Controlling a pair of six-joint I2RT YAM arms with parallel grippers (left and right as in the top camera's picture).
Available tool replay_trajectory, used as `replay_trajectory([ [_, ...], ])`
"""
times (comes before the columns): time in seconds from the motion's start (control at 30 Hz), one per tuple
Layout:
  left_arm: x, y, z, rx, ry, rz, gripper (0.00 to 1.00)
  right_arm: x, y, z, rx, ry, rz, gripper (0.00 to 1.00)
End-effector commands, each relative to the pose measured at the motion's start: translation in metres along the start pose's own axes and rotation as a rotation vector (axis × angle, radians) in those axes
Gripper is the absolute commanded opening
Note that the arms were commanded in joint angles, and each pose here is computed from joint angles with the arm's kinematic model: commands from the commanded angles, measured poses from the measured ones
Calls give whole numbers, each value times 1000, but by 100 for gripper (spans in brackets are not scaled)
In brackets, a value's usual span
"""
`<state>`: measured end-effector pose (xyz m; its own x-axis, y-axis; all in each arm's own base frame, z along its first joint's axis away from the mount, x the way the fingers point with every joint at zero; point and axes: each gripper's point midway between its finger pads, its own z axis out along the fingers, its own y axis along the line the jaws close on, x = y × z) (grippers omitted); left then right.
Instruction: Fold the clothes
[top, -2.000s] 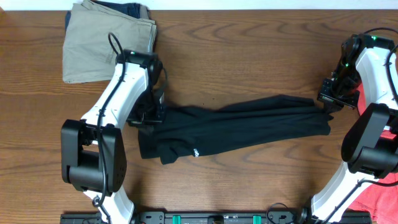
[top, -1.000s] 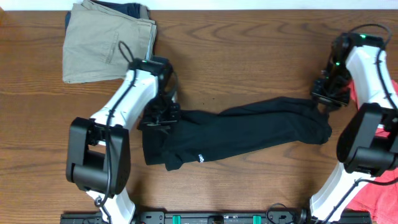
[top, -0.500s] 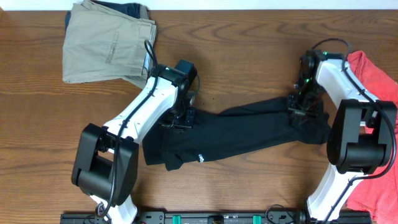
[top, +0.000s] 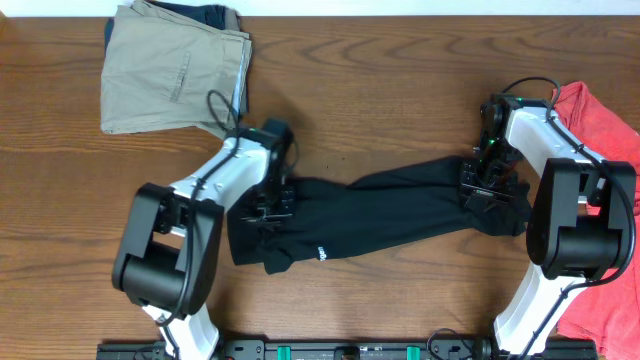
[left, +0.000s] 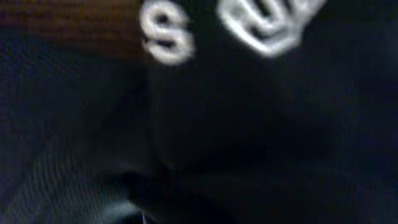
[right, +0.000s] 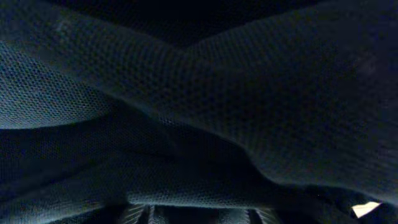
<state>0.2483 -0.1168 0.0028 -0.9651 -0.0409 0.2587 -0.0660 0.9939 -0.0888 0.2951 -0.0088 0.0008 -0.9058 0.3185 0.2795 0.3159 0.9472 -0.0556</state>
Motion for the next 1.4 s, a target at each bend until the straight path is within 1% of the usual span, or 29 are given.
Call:
replay_trajectory([
  [0.0,-3,30,17,-32,-1,-90,6,-5,-8,5,9,-8,48,53],
  [0.03,-3,36,20,-27,0,-109,6,-5,-8,5,9,-10,48,57],
  [0.1,-2,48,24,-19,8,-153,6,-7,-7,5,7,-16,48,59],
  [0.17,-2,60,23,-11,16,-198,6,-8,-7,5,5,-23,49,57],
  [0.23,-4,72,21,2,16,-245,6,-10,-6,5,2,-30,74,50],
  [0.3,-8,85,20,0,5,-289,6,-12,-4,5,-11,-37,103,47],
  [0.4,-12,113,15,-62,-16,-378,6,-14,7,3,-51,-43,90,47],
  [0.53,-15,133,-4,-66,-11,-445,6,-18,10,-8,-55,-60,78,49],
  [0.63,-21,140,-25,-55,-25,-470,6,-23,11,-29,-63,-86,54,56],
  [0.73,-29,140,-52,-47,-57,-473,6,-28,12,-57,-72,-129,20,73],
  [0.77,-31,140,-61,-44,-71,-472,6,-30,10,-67,-67,-147,14,81],
  [0.8,-33,139,-69,-42,-85,-471,6,-33,3,-78,-46,-167,24,99],
  [0.93,-32,136,-106,-32,-144,-466,6,-45,-25,-107,-20,-226,90,99],
  [1.03,-25,134,-127,-23,-192,-463,7,-51,-53,-109,-40,-227,172,99],
  [1.07,-22,133,-133,-20,-208,-462,15,-52,-61,-106,-50,-224,196,99],
  [1.1,-19,133,-138,-18,-219,-461,38,-52,-69,-103,-59,-218,221,99],
  [1.17,-14,132,-145,-14,-243,-460,78,-53,-85,-93,-97,-203,265,99],
  [1.2,-13,131,-148,-13,-251,-460,95,-53,-86,-88,-137,-196,256,99],
  [1.23,-12,131,-149,-12,-257,-460,100,-54,-82,-82,-207,-191,217,99],
  [1.27,-12,131,-149,-11,-257,-459,98,-54,-76,-78,-281,-190,175,99],
  [1.33,-12,130,-148,-8,-251,-459,98,-52,-63,-70,-432,-188,105,99],
  [1.37,-11,130,-147,-5,-246,-459,98,-50,-60,-66,-473,-184,96,99],
])
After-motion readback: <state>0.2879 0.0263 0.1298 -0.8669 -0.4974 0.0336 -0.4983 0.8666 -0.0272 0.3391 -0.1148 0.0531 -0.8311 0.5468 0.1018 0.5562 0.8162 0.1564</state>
